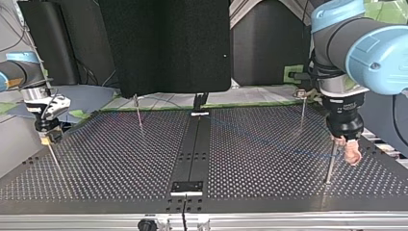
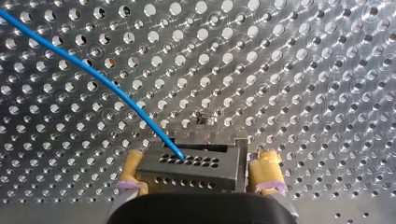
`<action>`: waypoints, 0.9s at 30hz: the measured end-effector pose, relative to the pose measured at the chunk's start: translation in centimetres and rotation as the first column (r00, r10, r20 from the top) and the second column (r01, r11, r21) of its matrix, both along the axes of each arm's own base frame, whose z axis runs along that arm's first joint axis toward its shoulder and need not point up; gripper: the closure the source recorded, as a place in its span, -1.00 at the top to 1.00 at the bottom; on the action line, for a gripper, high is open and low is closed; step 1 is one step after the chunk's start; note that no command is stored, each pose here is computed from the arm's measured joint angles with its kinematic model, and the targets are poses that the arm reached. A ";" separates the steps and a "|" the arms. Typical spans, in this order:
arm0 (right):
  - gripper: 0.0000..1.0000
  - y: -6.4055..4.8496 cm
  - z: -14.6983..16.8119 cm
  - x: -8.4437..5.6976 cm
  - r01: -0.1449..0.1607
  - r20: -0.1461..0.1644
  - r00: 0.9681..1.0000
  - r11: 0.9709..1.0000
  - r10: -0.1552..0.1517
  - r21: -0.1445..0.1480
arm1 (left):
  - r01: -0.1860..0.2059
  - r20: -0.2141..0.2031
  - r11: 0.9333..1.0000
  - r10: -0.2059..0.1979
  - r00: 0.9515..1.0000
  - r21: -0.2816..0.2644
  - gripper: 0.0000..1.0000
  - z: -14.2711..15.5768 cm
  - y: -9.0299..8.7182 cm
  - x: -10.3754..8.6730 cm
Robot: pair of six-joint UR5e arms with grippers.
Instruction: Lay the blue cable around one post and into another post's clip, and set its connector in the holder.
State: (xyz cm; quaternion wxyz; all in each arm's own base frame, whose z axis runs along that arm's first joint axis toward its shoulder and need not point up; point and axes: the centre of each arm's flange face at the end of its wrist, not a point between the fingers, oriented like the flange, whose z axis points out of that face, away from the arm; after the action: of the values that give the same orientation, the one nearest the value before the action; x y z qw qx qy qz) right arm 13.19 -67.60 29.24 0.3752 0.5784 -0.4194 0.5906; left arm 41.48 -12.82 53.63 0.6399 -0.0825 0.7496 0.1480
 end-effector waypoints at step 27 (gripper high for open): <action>0.98 0.0 0.0 0.0 0.000 0.000 1.000 1.000 0.000 0.000 | 0.172 0.027 0.983 -0.170 0.985 -0.064 1.00 -6.3 -6.4 -2.9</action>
State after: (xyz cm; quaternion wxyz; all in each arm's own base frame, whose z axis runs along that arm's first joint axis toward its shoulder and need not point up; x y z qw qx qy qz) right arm 13.18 -67.60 29.24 0.3752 0.5784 -0.4194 0.5906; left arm 38.56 -19.19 47.32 0.6552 -0.0405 0.7514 0.0667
